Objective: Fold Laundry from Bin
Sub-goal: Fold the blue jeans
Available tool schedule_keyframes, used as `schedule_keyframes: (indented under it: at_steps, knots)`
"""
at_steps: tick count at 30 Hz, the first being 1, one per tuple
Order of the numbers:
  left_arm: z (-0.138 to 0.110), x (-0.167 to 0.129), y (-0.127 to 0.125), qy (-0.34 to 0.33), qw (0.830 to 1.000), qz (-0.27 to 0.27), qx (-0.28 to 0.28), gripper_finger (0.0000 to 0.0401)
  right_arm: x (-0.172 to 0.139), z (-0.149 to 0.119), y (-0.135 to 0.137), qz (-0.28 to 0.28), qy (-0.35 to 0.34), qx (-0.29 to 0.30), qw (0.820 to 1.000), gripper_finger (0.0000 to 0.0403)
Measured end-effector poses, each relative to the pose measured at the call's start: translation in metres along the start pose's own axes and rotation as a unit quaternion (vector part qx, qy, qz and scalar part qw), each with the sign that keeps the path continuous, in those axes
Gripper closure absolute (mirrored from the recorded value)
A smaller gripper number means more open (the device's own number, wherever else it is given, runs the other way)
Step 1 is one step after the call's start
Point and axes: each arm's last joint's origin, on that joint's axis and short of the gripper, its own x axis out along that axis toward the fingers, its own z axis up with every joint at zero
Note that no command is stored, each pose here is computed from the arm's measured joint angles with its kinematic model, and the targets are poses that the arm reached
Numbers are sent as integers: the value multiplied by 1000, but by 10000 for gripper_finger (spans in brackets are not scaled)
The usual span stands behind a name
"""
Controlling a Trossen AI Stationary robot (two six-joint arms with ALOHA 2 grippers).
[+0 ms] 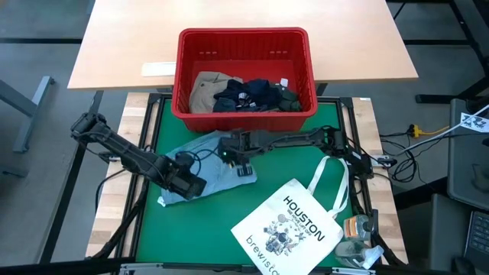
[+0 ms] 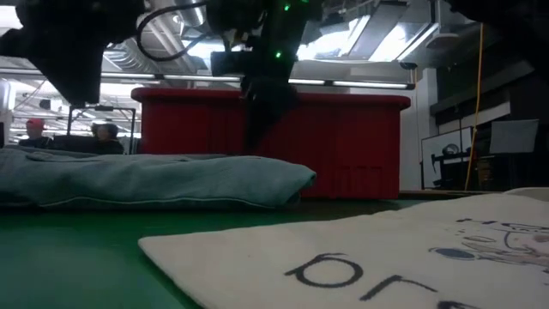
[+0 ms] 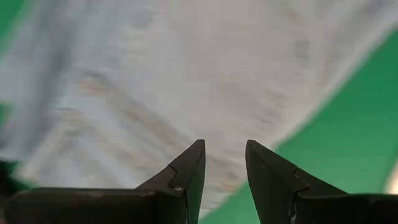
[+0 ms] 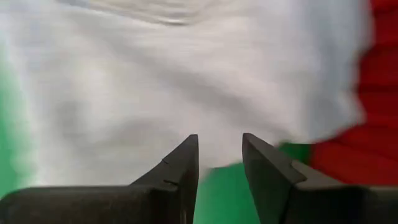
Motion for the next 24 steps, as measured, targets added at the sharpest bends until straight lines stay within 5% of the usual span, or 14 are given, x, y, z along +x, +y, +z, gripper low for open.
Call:
schedule_keyframes:
  at_steps: [8, 18, 24]
  knots:
    - [-36, 19, -7, -8, 993, -114, 11, 291, 15, -5, 42, 75, 11, -21, 997, 281]
    - [-57, 63, 30, -34, 996, -77, -41, 291, 49, -22, 58, 74, 4, -2, 997, 281]
    - [-63, 70, 28, 6, 991, -120, -55, 291, 53, -31, 67, 124, 31, -5, 992, 281]
